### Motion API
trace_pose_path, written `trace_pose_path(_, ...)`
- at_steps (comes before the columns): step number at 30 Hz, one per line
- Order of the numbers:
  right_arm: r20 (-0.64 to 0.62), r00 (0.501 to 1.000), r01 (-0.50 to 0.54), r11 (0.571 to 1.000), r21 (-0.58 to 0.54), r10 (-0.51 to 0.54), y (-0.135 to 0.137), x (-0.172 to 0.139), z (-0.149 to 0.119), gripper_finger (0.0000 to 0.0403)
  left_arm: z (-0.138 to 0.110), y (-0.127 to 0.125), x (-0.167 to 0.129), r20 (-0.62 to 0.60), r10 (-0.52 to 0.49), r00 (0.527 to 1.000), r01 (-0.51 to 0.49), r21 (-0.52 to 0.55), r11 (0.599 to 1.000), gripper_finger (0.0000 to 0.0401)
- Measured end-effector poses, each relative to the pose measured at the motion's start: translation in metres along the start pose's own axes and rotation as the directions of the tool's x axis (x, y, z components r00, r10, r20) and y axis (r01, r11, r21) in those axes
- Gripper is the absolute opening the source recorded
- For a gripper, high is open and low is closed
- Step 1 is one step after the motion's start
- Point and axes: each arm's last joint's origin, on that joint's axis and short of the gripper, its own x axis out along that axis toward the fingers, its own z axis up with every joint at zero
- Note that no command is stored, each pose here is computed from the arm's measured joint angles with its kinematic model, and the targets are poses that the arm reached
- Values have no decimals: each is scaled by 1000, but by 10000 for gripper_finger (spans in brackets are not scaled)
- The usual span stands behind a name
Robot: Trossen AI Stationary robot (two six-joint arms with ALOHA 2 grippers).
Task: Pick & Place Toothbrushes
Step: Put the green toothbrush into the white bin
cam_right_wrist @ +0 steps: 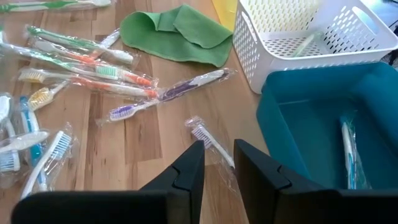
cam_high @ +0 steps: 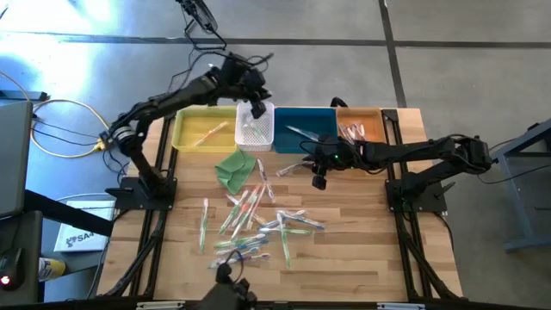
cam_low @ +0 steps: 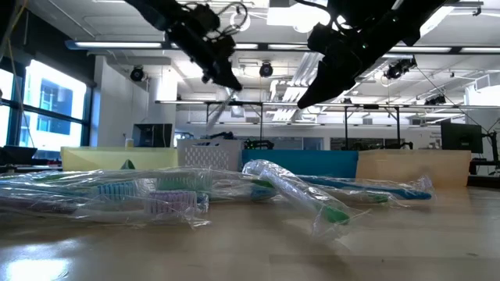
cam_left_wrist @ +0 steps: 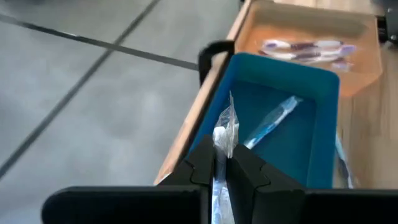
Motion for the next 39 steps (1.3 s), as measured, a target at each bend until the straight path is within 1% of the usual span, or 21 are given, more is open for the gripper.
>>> trace_pose_path(3, 0, 1000, 0, 1000, 1, 0, 0, 0, 0, 79, -10, 3, 21, -33, -17, 999, 15, -46, 999, 16)
trace_pose_path(7, -2, 1000, 0, 1000, 1, 0, 0, 0, 0, 79, -27, 4, 43, -114, -30, 993, 18, -105, 994, 17)
trace_pose_path(14, -9, 1000, -1, 1000, -2, 1, 0, 0, -1, 79, -42, 4, 64, -165, -43, 985, 19, -146, 989, 17)
trace_pose_path(19, -15, 1000, -1, 1000, -2, 1, 0, 0, -1, 79, -46, 5, 68, -189, -15, 982, -13, -145, 989, 17)
trace_pose_path(24, -15, 1000, -1, 1000, -2, 1, 0, 0, -1, 79, -49, 8, 68, -236, 76, 969, -108, -127, 986, 17)
trace_pose_path(29, -15, 1000, -1, 1000, -3, 1, 0, 0, -1, 79, -52, 8, 68, -271, 94, 958, -135, -137, 981, 17)
trace_pose_path(33, -15, 1000, -1, 1000, -3, 1, 0, 0, -1, 79, -52, 7, 68, -279, 96, 955, -137, -133, 982, 18)
trace_pose_path(36, -15, 1000, -1, 1000, -3, 1, 0, 0, -1, 79, -52, 5, 68, -280, 111, 953, -147, -112, 983, 34)
trace_pose_path(39, -15, 1000, -1, 1000, -3, 1, 0, 0, -1, 79, -52, 5, 68, -286, 133, 949, -169, -104, 980, 73)
